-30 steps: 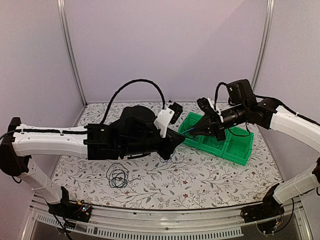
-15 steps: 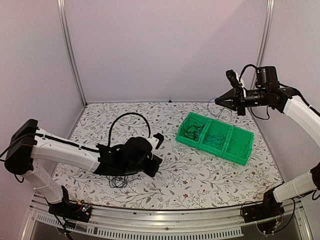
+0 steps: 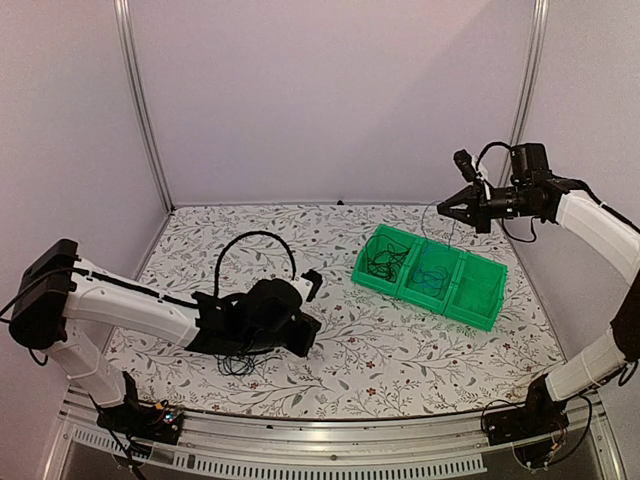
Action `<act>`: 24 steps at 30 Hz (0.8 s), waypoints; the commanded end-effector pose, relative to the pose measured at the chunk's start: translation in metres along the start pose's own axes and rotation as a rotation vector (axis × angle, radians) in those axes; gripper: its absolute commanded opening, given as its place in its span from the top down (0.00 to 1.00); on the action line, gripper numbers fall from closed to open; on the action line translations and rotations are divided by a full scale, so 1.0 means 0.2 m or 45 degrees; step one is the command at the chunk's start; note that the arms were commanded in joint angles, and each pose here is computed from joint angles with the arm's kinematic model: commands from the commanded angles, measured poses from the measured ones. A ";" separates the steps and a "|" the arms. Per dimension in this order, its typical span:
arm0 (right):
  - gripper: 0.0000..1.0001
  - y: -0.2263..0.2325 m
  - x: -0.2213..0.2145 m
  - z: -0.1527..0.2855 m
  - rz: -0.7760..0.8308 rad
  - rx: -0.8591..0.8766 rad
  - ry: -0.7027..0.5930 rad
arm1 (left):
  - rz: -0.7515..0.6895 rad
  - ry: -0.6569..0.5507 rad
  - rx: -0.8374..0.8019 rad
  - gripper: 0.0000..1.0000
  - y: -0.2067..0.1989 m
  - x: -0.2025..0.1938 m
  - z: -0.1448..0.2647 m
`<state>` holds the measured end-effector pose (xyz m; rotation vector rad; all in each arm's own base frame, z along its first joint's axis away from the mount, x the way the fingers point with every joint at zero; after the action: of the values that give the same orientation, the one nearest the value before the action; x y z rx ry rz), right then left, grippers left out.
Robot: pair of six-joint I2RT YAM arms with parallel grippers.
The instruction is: Untangle the cables
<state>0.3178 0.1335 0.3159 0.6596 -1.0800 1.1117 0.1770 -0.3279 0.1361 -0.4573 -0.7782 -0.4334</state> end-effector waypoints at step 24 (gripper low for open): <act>0.92 -0.29 -0.77 -0.28 -0.374 -0.054 0.332 | 0.115 -0.088 0.086 0.93 0.09 0.04 0.14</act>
<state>0.3817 0.1103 0.1763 0.6484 -0.8018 0.9200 0.1756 -0.3136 0.1519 -0.4705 -0.8177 -0.3620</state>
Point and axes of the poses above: each gripper's point midway between its finger pads, its own z axis back along the fingers, its own y axis along the line the jaws close on, x = y × z, the point moved 7 cm from there along z, back along the fingers, and after that the axes turned 4 degrees about z, right-handed, at the moved point
